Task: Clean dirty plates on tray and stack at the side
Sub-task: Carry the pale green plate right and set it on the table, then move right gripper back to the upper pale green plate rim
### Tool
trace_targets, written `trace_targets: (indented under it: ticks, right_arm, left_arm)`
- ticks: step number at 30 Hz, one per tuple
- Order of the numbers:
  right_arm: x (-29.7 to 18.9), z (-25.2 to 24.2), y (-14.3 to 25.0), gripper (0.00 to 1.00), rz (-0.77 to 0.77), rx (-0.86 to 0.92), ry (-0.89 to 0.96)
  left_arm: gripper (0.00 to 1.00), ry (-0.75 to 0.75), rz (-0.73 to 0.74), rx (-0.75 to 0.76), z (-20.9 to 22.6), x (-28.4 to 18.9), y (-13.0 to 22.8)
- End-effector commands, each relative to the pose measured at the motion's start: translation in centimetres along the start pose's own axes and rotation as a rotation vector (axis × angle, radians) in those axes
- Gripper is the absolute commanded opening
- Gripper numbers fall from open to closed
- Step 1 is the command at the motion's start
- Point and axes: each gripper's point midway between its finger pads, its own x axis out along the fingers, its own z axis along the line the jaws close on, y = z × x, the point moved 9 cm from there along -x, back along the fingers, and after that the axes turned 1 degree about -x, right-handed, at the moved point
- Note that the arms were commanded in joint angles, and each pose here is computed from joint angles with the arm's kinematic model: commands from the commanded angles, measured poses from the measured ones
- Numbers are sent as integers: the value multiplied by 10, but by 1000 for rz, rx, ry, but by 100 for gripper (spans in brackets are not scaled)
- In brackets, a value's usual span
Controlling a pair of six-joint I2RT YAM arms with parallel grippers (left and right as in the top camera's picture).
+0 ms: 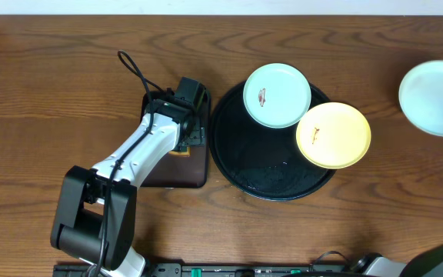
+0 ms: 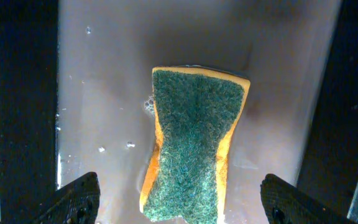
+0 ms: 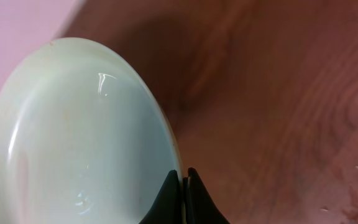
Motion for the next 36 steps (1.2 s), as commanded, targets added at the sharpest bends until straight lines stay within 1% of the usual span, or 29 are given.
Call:
trace_targets:
  ticks: [1, 6, 10, 13, 15, 17, 20, 22, 25, 26, 28, 29, 30, 33, 34, 35, 36]
  right_arm:
    - [35, -9, 6, 1, 72, -17, 57]
    - [81, -9, 32, 1, 210, -81, 72]
    - [103, -10, 49, 2, 286, -116, 81]
    - [104, -8, 50, 18, 298, -134, 72]
    - [96, 2, 43, 26, 305, -168, 21]
    - [84, 16, 33, 28, 312, -200, -12]
    - [62, 50, 24, 30, 358, -300, -98]
    - [43, 88, 28, 31, 407, -432, -180]
    - [31, 128, 45, 34, 437, -594, -248]
    - [29, 139, 54, 38, 444, -643, -272]
    - [28, 162, 75, 41, 463, -737, -306]
    - [29, 170, 84, 42, 471, -768, -306]
    - [30, 179, 94, 44, 476, -806, -297]
    - [36, 198, 119, 45, 477, -898, -264]
    - [38, 205, 127, 45, 475, -929, -259]
    - [40, 212, 136, 45, 475, -952, -259]
    - [40, 218, 142, 48, 474, -969, -267]
  left_arm:
    - [83, -11, -4, 6, 2, -1, 0]
    - [83, -11, -4, 5, 2, -1, 0]
    - [83, -11, -4, 5, 2, -1, 0]
    - [83, -11, -4, 6, 2, -1, 0]
    - [83, -11, -4, 5, 2, -1, 0]
    - [83, -11, -4, 5, 2, -1, 0]
    - [83, -11, -4, 5, 2, -1, 0]
    - [83, -12, -4, 6, 2, -1, 0]
    - [83, -10, -9, 4, 1, -1, 0]
    - [83, -3, -24, 1, 0, -1, -3]
    - [83, 2, -34, -2, 0, -1, -5]
    - [87, -1, -28, -1, 0, -1, -3]
    - [87, -2, -26, 0, 0, 0, -3]
    - [85, 0, -31, -1, 0, 4, -1]
    - [82, 2, -35, -2, 0, 6, 0]
    - [81, 4, -40, -3, 0, 9, 2]
    - [81, 5, -44, -4, 0, 11, 3]
